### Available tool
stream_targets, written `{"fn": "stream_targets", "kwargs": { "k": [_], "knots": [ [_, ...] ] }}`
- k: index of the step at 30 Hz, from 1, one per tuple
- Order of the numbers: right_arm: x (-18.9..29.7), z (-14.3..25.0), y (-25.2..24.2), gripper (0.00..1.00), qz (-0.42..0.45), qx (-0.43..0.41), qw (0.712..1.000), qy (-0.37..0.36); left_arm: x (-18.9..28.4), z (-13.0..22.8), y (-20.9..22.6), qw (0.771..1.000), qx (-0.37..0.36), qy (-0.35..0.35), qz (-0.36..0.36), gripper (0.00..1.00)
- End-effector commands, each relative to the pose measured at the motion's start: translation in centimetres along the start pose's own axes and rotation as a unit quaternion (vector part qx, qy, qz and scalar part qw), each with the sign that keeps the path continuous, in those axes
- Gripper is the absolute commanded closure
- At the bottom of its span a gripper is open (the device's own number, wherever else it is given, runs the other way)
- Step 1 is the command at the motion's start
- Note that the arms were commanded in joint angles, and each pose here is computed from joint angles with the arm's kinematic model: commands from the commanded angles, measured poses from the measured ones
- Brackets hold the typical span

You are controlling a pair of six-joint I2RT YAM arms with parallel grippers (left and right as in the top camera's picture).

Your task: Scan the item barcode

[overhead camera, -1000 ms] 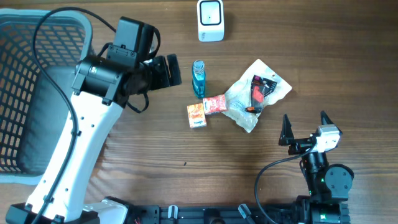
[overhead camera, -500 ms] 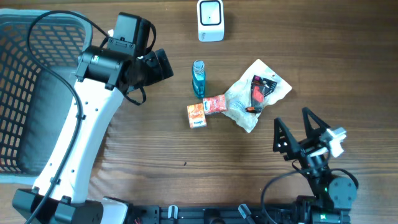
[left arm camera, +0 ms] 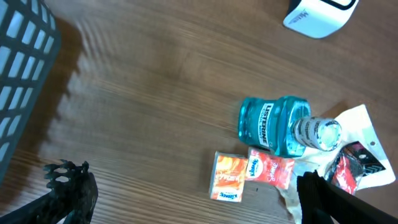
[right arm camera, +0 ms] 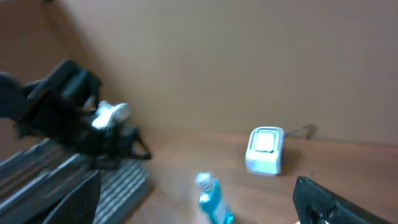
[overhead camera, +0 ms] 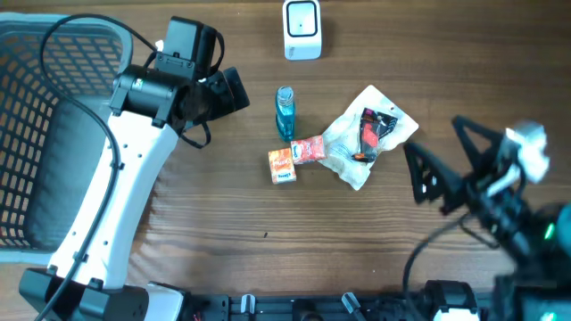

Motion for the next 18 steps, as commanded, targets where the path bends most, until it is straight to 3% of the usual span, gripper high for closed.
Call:
{"fn": "stream_targets", "kwargs": {
  "k": [1,3,5,8,12,15,18],
  "knots": [
    [-3.1,-2.4,0.9,0.00,-0.173,-0.006,0.984,0.044,-0.3,0.0,0.0,1.000,0.009,0.002,-0.002,0.00],
    [-5.2,-2.0,-0.1,0.00,-0.221,-0.080,0.969,0.074,-0.3,0.0,0.0,1.000,0.009,0.002,-0.002,0.00],
    [-7.0,-1.0,-1.7,0.00,-0.213,-0.152,0.960,0.102,-0.3,0.0,0.0,1.000,0.009,0.002,-0.002,0.00],
    [-10.2,2.1,-3.1,0.00,-0.234,-0.183,0.943,0.152,-0.3,0.0,0.0,1.000,0.009,0.002,-0.002,0.00],
    [-14.3,7.4,-3.5,0.00,-0.159,-0.224,0.930,0.243,-0.3,0.0,0.0,1.000,0.010,0.002,-0.002,0.00],
    [-16.8,11.4,-2.7,0.00,-0.071,-0.194,0.928,0.310,-0.3,-0.1,0.1,1.000,0.014,0.001,-0.002,0.00],
    [-17.5,12.8,-1.7,0.00,-0.008,-0.167,0.928,0.334,-0.3,-0.5,0.2,1.000,0.020,-0.003,0.000,0.00]
  ]
}}
Point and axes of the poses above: each gripper's point midway between its finger pads, its own x axis back along the fingers, its own y axis along the line the jaws close on, z = x × y, the point moved 7 cm from there along x, back along the fingers, and after that the axes turned 8 degrees about x, right-handed, at the moved point
